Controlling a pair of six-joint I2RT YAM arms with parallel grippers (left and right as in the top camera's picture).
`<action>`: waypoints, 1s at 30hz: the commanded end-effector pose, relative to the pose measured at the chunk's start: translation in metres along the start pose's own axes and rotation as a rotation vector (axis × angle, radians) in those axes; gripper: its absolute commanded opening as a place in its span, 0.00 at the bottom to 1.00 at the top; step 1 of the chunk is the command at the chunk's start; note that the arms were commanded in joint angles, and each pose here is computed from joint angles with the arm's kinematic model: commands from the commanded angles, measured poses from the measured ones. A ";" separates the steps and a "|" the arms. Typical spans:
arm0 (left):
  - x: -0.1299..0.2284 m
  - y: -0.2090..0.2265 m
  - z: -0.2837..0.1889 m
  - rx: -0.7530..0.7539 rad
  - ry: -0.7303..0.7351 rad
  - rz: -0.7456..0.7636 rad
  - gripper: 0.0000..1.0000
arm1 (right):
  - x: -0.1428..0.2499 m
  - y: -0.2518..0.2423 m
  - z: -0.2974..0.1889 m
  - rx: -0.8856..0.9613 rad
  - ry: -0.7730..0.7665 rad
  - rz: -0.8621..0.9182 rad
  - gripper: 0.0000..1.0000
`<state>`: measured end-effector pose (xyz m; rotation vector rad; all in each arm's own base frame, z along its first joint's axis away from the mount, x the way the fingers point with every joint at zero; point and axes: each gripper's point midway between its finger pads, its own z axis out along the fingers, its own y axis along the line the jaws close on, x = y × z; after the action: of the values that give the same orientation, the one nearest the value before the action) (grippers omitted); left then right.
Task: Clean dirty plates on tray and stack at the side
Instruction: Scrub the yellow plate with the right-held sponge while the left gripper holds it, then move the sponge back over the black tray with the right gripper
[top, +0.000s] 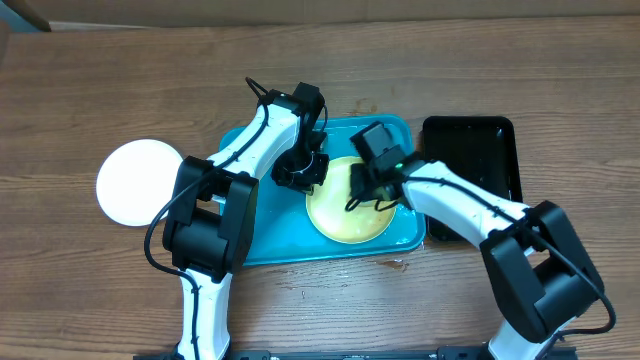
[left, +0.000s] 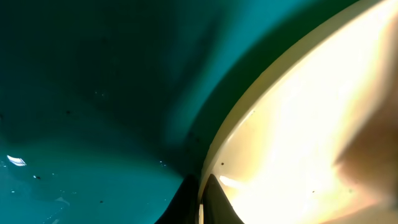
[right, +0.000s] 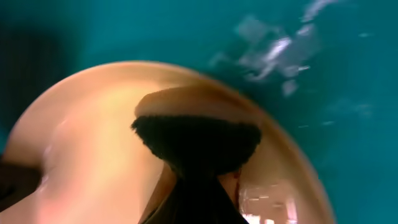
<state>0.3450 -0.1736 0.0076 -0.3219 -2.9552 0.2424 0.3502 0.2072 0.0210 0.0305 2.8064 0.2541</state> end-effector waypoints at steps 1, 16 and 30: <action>0.004 0.011 0.014 -0.045 0.031 -0.023 0.04 | 0.001 -0.035 0.001 0.103 0.017 0.060 0.08; 0.000 0.023 0.000 -0.084 -0.013 -0.138 0.04 | 0.025 -0.007 -0.040 -0.073 0.197 0.017 0.04; -0.002 0.038 -0.037 -0.173 -0.113 -0.173 0.04 | -0.030 -0.078 -0.132 -0.069 0.009 0.190 0.04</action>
<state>0.3584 -0.1477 0.0214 -0.1380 -3.0418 0.0935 0.3344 0.1258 0.1364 0.2608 2.8039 0.4212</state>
